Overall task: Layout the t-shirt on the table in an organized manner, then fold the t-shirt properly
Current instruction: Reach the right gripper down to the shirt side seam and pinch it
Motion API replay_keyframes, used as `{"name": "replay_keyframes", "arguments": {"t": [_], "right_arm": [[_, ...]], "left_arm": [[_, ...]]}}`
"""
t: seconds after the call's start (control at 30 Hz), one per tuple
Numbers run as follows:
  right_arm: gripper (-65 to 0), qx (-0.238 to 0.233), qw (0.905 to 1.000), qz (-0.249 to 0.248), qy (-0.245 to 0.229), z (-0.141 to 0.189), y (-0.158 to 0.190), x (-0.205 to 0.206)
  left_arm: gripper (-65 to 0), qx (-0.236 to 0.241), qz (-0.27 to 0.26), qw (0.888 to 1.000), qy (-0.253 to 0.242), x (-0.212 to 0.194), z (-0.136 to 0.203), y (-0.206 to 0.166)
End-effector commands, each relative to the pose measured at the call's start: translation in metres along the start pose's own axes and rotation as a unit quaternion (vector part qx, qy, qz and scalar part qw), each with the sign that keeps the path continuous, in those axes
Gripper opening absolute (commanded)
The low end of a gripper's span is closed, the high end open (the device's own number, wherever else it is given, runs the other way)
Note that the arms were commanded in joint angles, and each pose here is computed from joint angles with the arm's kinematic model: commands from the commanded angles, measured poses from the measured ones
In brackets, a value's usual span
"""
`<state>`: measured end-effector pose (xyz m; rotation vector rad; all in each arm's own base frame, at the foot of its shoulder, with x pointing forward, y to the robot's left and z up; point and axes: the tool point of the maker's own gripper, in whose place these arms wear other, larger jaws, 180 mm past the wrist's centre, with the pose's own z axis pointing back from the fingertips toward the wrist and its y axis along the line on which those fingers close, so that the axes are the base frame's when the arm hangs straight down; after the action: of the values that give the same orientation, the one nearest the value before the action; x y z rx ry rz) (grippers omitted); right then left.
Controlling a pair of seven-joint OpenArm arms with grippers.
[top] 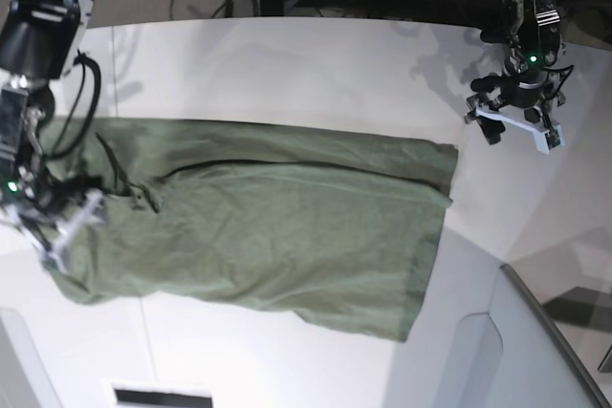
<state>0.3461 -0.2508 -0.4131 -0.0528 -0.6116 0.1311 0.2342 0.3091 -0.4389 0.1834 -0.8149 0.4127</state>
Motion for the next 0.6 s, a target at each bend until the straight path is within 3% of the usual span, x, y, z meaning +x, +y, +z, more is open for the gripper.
{"name": "replay_keyframes", "arguments": {"t": [0.0, 0.23, 0.57], "right_arm": [[-24.0, -0.003, 0.9994, -0.015, -0.030, 0.009, -0.005, 0.013], [-24.0, 0.004, 0.9988, -0.042, 0.022, 0.001, -0.001, -0.046], [-25.1, 0.011, 0.9980, -0.049, 0.039, -0.004, 0.003, -0.058]], "left_arm": [[-20.9, 0.003, -0.006, 1.000, -0.021, 0.014, 0.001, 0.003], [-20.9, 0.001, -0.006, 1.000, -0.024, 0.015, 0.001, 0.001], [-20.9, 0.005, -0.006, 1.000, -0.021, 0.013, 0.001, 0.004]]}}
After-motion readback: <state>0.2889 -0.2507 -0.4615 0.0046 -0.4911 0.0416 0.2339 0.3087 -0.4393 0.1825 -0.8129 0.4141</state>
